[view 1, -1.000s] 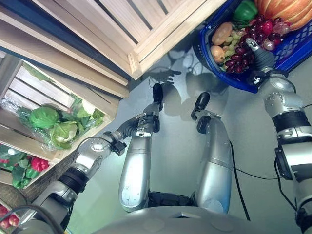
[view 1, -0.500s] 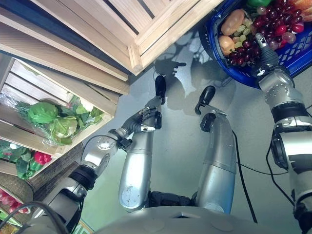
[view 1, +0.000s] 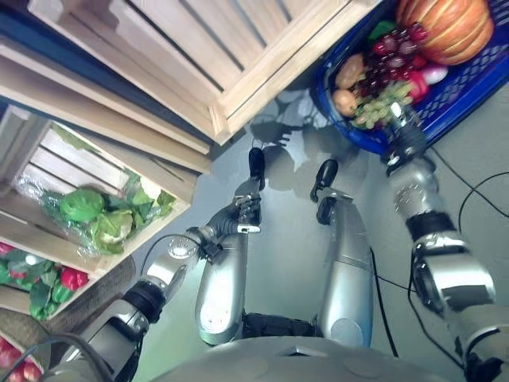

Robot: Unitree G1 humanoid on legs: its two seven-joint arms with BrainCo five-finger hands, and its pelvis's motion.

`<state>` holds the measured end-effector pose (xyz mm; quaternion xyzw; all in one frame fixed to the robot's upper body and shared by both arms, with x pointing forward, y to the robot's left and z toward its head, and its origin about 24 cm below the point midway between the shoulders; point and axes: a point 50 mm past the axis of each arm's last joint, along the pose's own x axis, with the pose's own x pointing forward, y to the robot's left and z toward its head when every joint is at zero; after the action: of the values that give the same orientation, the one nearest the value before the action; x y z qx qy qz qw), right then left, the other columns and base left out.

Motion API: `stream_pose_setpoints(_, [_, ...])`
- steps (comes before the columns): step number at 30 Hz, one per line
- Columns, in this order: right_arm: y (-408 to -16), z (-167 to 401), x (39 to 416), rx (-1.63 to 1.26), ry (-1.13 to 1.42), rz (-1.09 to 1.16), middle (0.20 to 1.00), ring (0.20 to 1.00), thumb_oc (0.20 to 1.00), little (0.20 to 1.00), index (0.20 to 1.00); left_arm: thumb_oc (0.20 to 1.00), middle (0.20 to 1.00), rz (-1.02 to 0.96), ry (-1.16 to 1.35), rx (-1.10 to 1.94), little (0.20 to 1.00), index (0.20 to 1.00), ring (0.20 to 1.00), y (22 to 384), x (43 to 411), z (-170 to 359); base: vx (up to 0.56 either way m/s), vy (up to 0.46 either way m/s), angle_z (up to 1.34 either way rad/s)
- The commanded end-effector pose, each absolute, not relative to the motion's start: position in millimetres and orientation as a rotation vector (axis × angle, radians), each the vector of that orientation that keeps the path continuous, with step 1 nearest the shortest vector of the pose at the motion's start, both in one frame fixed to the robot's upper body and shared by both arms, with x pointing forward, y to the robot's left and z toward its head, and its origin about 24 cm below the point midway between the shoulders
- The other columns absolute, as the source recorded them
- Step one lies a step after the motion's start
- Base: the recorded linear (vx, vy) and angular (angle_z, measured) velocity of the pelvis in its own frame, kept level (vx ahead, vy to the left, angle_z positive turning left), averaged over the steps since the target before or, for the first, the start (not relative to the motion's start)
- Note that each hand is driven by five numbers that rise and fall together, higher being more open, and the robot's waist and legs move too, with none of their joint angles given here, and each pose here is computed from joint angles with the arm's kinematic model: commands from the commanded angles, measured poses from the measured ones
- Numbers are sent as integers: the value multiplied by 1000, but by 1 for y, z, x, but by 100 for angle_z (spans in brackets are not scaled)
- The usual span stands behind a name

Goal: Pick up fruits and vegetables into the basket

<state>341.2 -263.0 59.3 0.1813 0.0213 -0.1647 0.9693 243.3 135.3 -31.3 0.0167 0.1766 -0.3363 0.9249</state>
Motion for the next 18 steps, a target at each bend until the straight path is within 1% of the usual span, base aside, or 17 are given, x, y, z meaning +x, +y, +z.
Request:
stream_pose_setpoints(1, [-264, 39, 315, 284, 12, -295, 1000, 1000, 1000, 1000, 1000, 1000, 1000, -715, 512, -10, 1000, 1000, 1000, 139, 200, -63, -84, 61, 6])
stream_pose_setpoints(5, [-248, -3, 283, 271, 113, -195, 1000, 1000, 1000, 1000, 1000, 1000, 1000, -657, 533, -39, 1000, 1000, 1000, 156, 199, -66, -23, 65, 0])
stream_pose_setpoints(12, [-228, -46, 245, 207, 293, -51, 1000, 1000, 1000, 1000, 1000, 1000, 1000, -568, 589, -88, 1000, 1000, 1000, 172, 186, -80, 73, 77, -7])
stream_pose_setpoints(13, [-223, -61, 232, 219, 374, -24, 1000, 1000, 1000, 1000, 1000, 1000, 1000, -555, 610, -103, 1000, 1000, 1000, 173, 181, -86, 143, 47, -3])
stream_pose_setpoints(18, [-209, -93, 201, 158, 591, 114, 1000, 1000, 1000, 1000, 1000, 1000, 1000, -504, 659, -159, 1000, 1000, 1000, 175, 170, -98, 109, 58, 0])
